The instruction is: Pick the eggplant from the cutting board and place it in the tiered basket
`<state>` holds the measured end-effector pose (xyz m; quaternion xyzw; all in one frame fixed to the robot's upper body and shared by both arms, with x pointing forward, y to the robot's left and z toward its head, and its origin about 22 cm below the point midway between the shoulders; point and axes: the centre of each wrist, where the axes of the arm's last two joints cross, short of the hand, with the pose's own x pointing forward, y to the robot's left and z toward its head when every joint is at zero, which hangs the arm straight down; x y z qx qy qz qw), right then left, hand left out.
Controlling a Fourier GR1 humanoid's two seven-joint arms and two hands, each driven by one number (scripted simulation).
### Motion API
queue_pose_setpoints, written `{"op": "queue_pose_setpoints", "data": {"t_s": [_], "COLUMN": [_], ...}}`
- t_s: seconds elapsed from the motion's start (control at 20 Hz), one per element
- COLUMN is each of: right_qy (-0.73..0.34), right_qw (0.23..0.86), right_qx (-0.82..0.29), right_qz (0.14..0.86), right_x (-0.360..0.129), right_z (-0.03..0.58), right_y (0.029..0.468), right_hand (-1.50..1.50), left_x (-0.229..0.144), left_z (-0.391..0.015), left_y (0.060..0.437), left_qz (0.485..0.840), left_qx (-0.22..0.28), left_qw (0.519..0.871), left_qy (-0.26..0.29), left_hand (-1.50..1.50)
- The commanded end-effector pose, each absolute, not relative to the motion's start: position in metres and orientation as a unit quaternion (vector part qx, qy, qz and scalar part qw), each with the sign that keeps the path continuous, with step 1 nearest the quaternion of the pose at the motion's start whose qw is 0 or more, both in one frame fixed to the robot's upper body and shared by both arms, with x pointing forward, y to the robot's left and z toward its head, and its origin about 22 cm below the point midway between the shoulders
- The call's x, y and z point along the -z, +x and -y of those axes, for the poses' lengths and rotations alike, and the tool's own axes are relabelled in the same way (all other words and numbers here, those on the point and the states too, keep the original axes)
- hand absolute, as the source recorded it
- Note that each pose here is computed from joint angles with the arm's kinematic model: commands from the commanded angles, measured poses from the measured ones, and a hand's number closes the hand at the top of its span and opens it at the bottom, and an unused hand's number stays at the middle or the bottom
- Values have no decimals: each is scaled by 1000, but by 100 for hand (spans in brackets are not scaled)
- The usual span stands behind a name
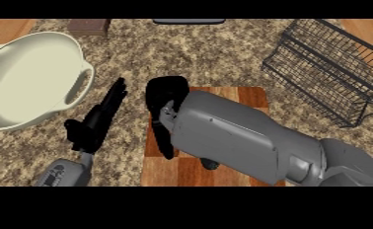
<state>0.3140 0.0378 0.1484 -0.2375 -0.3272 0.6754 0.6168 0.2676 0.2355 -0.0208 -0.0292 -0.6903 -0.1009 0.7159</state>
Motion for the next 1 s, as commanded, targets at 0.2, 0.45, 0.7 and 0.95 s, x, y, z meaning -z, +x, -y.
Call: {"op": "queue_pose_setpoints", "data": {"t_s": [0.2, 0.45, 0.7, 0.95], "right_qy": [-293, -291, -316, -312], "right_qw": [651, 645, 657, 664], "right_qx": [-664, -667, -652, -652], "right_qz": [223, 233, 208, 191], "right_x": [-110, -104, -66, -55], "right_z": [-37, -20, -16, 6], "right_y": [305, 297, 300, 304], "right_hand": [-150, -150, -150, -150], "left_x": [27, 15, 26, 18], "left_z": [-227, -233, -228, -223], "left_y": [258, 272, 258, 268], "left_qz": [689, 686, 688, 692], "left_qx": [103, 103, 105, 97], "left_qw": [717, 720, 717, 715], "left_qy": [-35, -29, -35, -23], "left_hand": [0, 0, 0, 0]}}
